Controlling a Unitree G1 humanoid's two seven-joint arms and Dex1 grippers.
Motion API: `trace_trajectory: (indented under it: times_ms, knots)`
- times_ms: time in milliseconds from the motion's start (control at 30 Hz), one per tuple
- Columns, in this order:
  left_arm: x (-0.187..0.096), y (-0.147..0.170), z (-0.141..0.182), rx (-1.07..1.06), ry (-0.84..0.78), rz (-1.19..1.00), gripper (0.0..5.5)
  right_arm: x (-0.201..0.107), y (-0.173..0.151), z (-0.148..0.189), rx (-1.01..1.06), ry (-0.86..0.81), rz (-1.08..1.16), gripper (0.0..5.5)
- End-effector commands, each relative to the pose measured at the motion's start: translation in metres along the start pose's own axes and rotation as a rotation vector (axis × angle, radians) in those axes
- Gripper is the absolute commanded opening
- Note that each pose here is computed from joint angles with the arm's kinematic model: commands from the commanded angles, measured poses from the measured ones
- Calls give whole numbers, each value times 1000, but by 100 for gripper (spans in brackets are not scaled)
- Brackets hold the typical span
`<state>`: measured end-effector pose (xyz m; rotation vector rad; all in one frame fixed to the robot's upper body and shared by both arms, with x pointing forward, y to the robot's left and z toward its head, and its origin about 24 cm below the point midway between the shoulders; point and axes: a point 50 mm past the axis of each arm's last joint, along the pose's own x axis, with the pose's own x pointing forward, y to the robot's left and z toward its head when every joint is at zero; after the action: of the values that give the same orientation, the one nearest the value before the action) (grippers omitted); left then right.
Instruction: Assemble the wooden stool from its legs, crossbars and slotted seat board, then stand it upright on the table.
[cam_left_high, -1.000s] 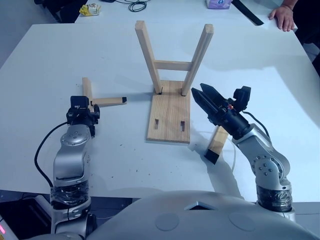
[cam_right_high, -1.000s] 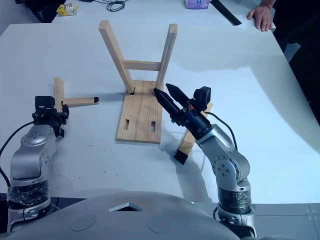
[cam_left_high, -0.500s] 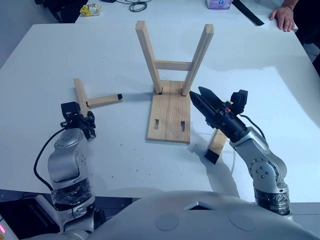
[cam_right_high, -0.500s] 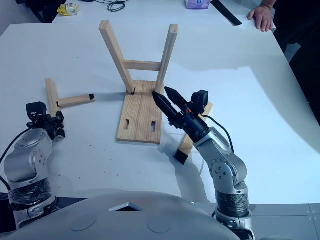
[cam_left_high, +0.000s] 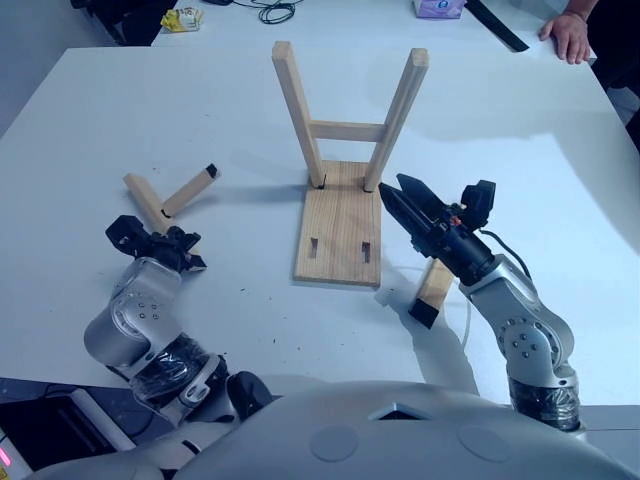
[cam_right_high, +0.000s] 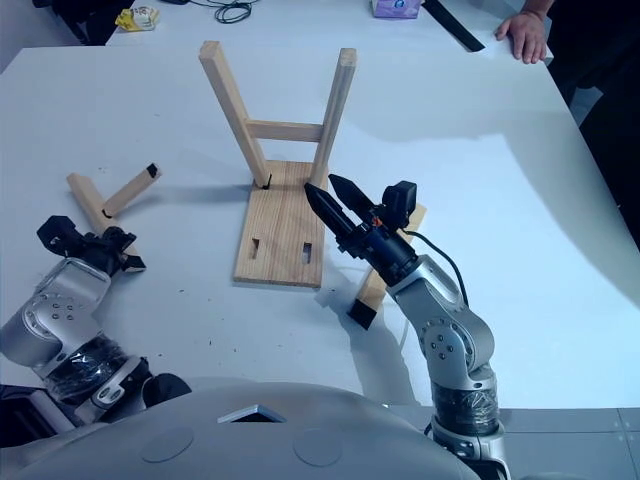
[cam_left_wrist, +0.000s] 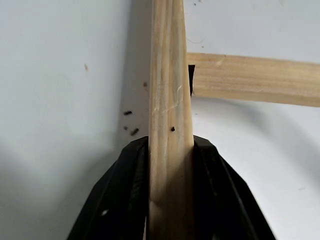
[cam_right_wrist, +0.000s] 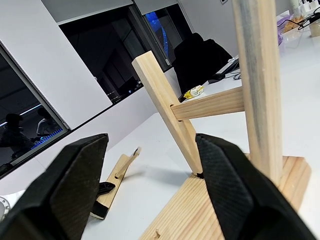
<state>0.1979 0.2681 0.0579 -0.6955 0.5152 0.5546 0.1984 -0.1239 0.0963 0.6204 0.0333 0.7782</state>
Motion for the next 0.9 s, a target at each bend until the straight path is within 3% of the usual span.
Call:
trace_trajectory:
  times_ms: [33, 233, 400, 733, 767, 900]
  knots:
    - [6, -18, -41, -294, 205, -128, 110, 0, 0, 3, -8, -2, -3, 322]
    - [4, -33, -67, -556, 332, -349, 109, 3, -2, 6, -11, 8, 15, 322]
    - [6, -24, -71, -893, 276, -446, 109, 4, -6, 14, -26, 28, 37, 322]
    - [16, 8, -89, -1131, 191, -247, 109, 5, -13, 31, -49, 108, 93, 322]
    - [16, 11, -92, -1136, 187, -224, 145, 5, -14, 32, -50, 115, 97, 322]
    - [21, 20, -102, -1163, 178, -160, 202, 7, -15, 36, -56, 135, 108, 322]
